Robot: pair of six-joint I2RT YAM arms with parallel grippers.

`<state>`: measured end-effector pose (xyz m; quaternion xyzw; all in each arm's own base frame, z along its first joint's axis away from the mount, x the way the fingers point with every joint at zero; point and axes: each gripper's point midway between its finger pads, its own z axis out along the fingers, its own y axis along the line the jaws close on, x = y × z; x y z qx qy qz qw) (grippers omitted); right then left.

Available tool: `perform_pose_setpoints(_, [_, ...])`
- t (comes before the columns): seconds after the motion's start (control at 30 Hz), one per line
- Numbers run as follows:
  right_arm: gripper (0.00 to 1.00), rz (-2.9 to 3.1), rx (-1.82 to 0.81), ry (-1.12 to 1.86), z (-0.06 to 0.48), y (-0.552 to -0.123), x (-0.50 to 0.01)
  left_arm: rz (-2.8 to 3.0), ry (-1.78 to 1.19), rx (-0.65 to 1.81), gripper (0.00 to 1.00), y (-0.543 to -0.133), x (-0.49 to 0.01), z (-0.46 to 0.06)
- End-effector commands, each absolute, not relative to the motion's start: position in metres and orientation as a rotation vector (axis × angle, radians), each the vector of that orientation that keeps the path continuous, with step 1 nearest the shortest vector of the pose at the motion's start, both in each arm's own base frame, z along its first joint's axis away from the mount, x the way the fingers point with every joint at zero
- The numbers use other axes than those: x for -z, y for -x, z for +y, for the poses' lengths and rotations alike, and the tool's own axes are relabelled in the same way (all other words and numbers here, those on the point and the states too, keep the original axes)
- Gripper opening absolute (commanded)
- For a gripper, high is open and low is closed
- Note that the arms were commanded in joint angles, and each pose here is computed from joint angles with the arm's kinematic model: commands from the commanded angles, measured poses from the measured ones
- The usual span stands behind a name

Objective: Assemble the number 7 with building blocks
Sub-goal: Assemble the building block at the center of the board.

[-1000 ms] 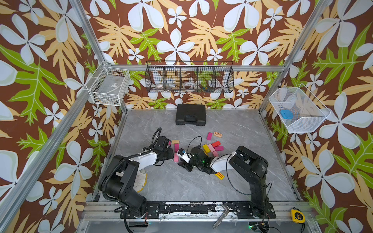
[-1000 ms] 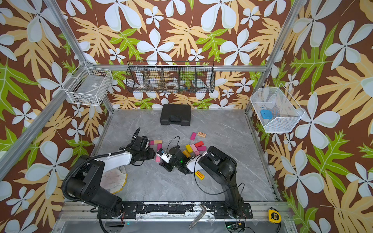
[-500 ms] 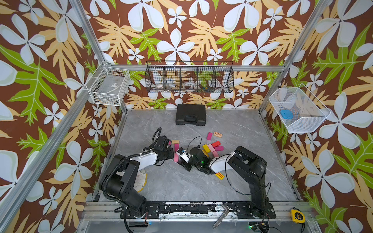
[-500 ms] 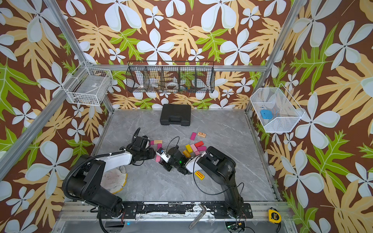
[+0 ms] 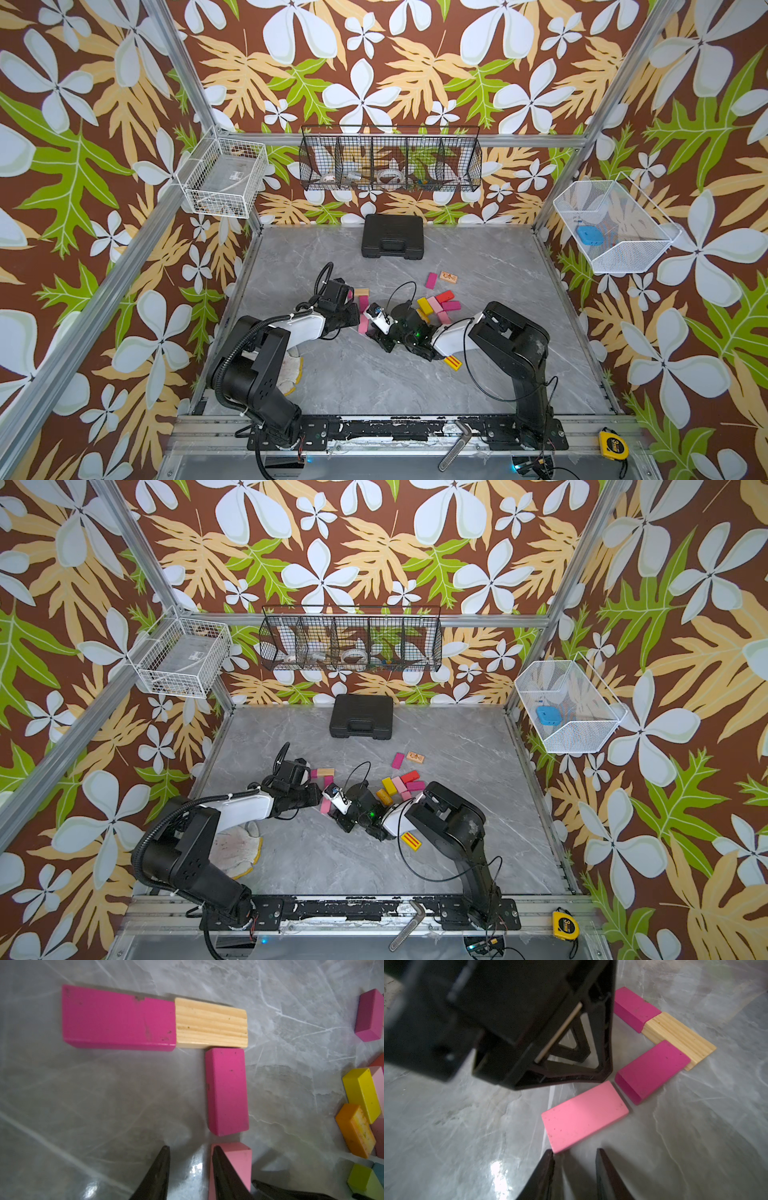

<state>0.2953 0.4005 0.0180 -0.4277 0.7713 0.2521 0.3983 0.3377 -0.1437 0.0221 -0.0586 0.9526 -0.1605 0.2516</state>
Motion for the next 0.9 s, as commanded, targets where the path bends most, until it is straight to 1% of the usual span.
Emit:
perform_pose_setpoints(0.0, [0.35, 2.094, -0.563, 1.095, 0.3802, -0.2876, 0.0119, 2.728, 0.167, 0.396, 0.37, -0.3104, -0.0019, -0.1373])
perform_pose_setpoints(0.87, [0.35, 2.090, -0.551, 1.075, 0.3774, -0.2891, 0.0107, 2.701, 0.188, 0.348, 0.36, -0.3120, -0.0090, -0.1294])
